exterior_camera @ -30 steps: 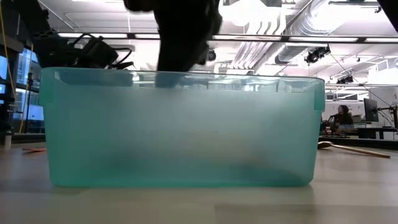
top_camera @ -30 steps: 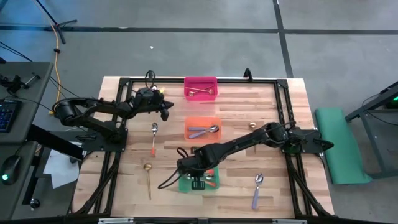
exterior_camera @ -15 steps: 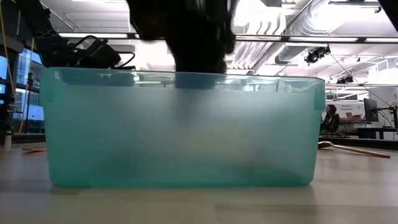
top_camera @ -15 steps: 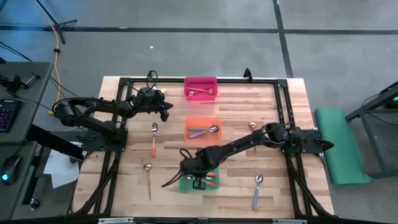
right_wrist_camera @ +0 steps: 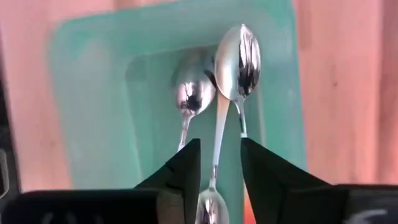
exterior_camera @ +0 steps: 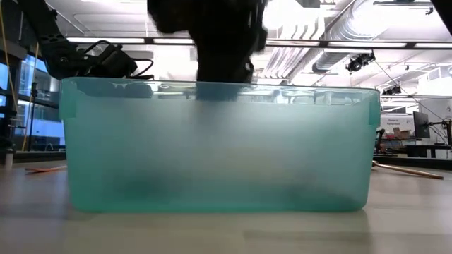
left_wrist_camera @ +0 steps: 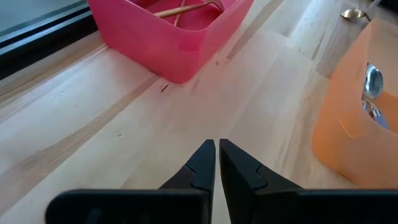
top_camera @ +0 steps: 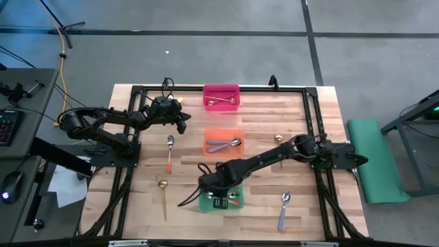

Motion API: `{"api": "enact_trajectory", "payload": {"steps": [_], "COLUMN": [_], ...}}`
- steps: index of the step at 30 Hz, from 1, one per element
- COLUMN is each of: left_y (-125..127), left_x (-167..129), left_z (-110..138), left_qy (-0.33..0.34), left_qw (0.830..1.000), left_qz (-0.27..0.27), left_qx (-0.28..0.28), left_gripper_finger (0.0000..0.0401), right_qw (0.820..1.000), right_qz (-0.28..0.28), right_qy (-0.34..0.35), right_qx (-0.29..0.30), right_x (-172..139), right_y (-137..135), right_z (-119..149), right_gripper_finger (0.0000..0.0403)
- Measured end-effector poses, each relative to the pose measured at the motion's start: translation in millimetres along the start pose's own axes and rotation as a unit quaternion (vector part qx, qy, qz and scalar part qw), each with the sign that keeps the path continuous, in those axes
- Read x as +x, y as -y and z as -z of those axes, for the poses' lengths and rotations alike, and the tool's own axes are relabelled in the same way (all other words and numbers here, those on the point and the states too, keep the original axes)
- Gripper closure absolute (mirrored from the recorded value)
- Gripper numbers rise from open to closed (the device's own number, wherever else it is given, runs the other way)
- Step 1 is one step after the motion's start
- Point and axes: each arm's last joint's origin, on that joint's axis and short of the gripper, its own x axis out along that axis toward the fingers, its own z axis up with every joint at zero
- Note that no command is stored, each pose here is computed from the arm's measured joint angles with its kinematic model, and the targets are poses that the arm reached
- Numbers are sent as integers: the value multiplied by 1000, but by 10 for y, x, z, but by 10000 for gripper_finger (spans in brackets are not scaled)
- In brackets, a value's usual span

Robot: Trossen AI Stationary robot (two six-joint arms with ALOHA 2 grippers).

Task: Sort silverware by color (type)
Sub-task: Put the top violet spoon into the orange bin

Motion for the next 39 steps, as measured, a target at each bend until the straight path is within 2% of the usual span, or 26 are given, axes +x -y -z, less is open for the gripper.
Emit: {"api": "enact_trajectory", "payload": {"steps": [2, 6, 11, 18, 20, 22, 25, 30, 39], "left_y": [0, 0, 0, 0, 1, 1, 1, 2, -3], "left_x": [0, 0, 0, 0, 0, 0, 0, 0, 31], "left_z": [0, -2, -6, -10, -9, -8, -8, -6, -128], "left_qy": [0, 1, 3, 5, 5, 4, 4, 2, -15], "left_qw": [1000, 1000, 1000, 1000, 1000, 1000, 1000, 1000, 999], "left_qz": [0, 0, -1, -1, 0, 0, 1, 2, -19], "left_qx": [1, 3, 13, 14, 14, 17, 16, 14, -30], "left_gripper_finger": [382, 382, 382, 382, 382, 382, 382, 382, 382], "right_qw": [1000, 996, 990, 983, 982, 977, 968, 946, 899], "right_qz": [10, 37, 54, -6, -11, -13, -10, -3, 75], "right_qy": [12, 37, 59, 95, 104, 141, 199, 302, 431], "right_qx": [-27, -73, -118, -160, -160, -160, -151, -119, -38], "right_x": [-173, -418, -474, -155, -150, -229, -391, -632, -772], "right_y": [-25, -21, 86, 418, 554, 673, 863, 1142, 1483], "right_z": [3, 10, -59, -119, -80, -47, 105, 547, 1445], "right_gripper_finger": [327, 391, 387, 401, 402, 402, 402, 403, 403]}}
